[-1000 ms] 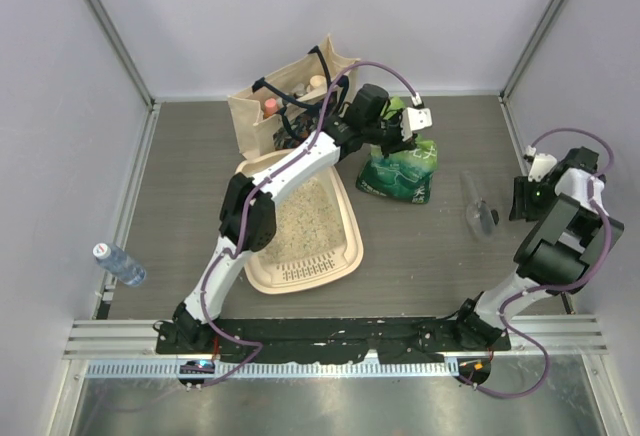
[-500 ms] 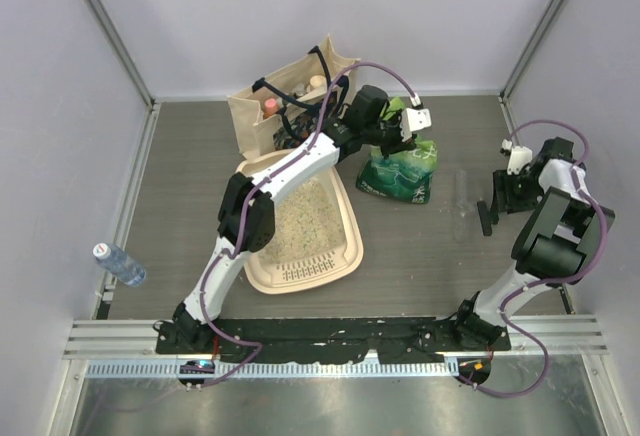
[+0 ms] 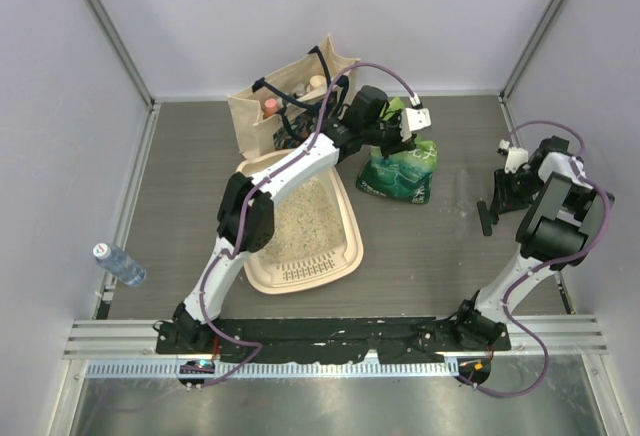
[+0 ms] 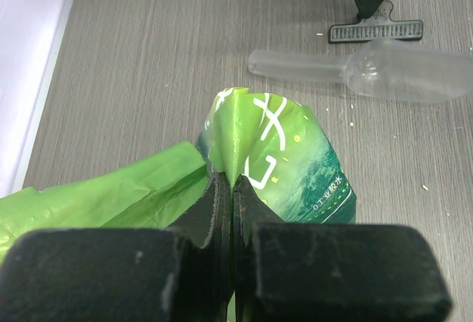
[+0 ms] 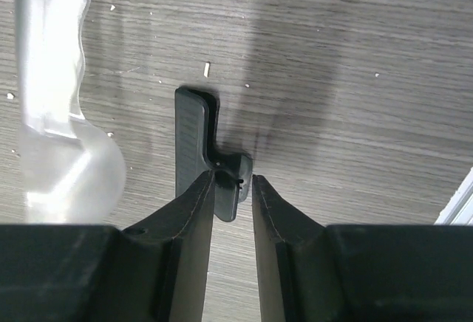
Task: Fill the litter box with clean litter
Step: Pick up the clamp at the center of the board.
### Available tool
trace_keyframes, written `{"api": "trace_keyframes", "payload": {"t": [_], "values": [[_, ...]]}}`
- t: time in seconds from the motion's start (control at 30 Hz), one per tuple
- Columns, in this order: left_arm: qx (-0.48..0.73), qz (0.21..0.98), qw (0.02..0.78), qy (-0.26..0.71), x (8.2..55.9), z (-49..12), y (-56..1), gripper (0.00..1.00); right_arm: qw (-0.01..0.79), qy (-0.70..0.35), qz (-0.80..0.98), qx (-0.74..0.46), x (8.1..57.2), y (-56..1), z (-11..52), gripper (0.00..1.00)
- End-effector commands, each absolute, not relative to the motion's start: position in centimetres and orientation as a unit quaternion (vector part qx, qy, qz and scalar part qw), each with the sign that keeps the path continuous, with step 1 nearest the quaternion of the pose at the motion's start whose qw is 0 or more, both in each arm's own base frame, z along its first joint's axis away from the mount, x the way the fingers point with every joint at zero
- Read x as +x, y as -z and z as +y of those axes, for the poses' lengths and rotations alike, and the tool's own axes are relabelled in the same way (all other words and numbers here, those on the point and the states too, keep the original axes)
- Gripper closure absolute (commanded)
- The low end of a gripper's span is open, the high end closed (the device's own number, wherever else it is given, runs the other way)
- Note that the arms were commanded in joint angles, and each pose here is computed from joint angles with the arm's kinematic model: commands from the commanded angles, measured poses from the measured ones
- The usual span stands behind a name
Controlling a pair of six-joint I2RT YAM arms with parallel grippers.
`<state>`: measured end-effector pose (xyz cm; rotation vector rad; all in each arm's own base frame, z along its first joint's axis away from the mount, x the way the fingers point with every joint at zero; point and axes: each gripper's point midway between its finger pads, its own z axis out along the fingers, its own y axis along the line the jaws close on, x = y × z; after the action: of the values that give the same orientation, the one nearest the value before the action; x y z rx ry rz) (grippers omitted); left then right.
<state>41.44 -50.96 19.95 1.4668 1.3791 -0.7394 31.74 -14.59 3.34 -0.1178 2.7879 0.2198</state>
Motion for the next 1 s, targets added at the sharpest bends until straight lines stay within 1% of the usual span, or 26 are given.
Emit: {"api": "trace_keyframes", "payload": {"t": [0.0, 0.17, 0.33, 0.37, 0.4, 0.5, 0.57, 0.6, 0.67, 0.77, 0.93, 0.97], "values": [[0.589, 0.584, 0.480, 0.287, 41.7, -49.5, -21.3, 1.00, 0.179, -0.089, 0.979, -0.033, 32.1, -4.4, -14.6, 0.68], [0.591, 0.583, 0.480, 0.284, 41.8, -49.4, -21.4, 1.00, 0.176, -0.112, 0.978, -0.007, 31.2, -4.7, -14.4, 0.67], [0.591, 0.583, 0.480, 0.282, 41.9, -49.4, -21.2, 1.00, 0.164, -0.124, 0.979, 0.003, 30.6, -4.3, -14.0, 0.69], [0.591, 0.584, 0.481, 0.281, 41.9, -49.4, -21.2, 1.00, 0.165, -0.126, 0.978, 0.002, 30.5, -4.4, -13.9, 0.71], [0.590, 0.583, 0.483, 0.279, 42.0, -49.3, -21.4, 1.00, 0.166, -0.130, 0.978, 0.001, 30.5, -4.4, -13.7, 0.79], [0.591, 0.583, 0.482, 0.281, 41.9, -49.4, -21.4, 1.00, 0.167, -0.143, 0.976, 0.006, 30.4, -4.9, -13.6, 0.90], [0.591, 0.584, 0.480, 0.282, 41.9, -49.4, -21.1, 1.00, 0.179, -0.157, 0.971, 0.009, 30.6, -5.6, -13.4, 0.92], [0.591, 0.584, 0.480, 0.282, 41.9, -49.3, -21.2, 1.00, 0.183, -0.158, 0.970, 0.009, 30.6, -6.1, -13.5, 0.97], [0.590, 0.585, 0.477, 0.286, 41.7, -49.4, -21.1, 1.00, 0.190, -0.157, 0.969, -0.001, 30.7, -7.0, -13.5, 0.99], [0.586, 0.585, 0.478, 0.292, 41.6, -49.6, -21.2, 1.00, 0.212, -0.149, 0.966, -0.006, 30.9, -9.9, -13.9, 0.99], [0.578, 0.580, 0.491, 0.298, 41.9, -49.9, -21.5, 1.00, 0.276, -0.110, 0.954, -0.036, 31.5, -15.8, -14.1, 0.99], [0.577, 0.576, 0.497, 0.297, 42.0, -50.0, -21.8, 0.98, 0.293, -0.105, 0.949, -0.043, 31.9, -17.1, -14.1, 0.99]]}}
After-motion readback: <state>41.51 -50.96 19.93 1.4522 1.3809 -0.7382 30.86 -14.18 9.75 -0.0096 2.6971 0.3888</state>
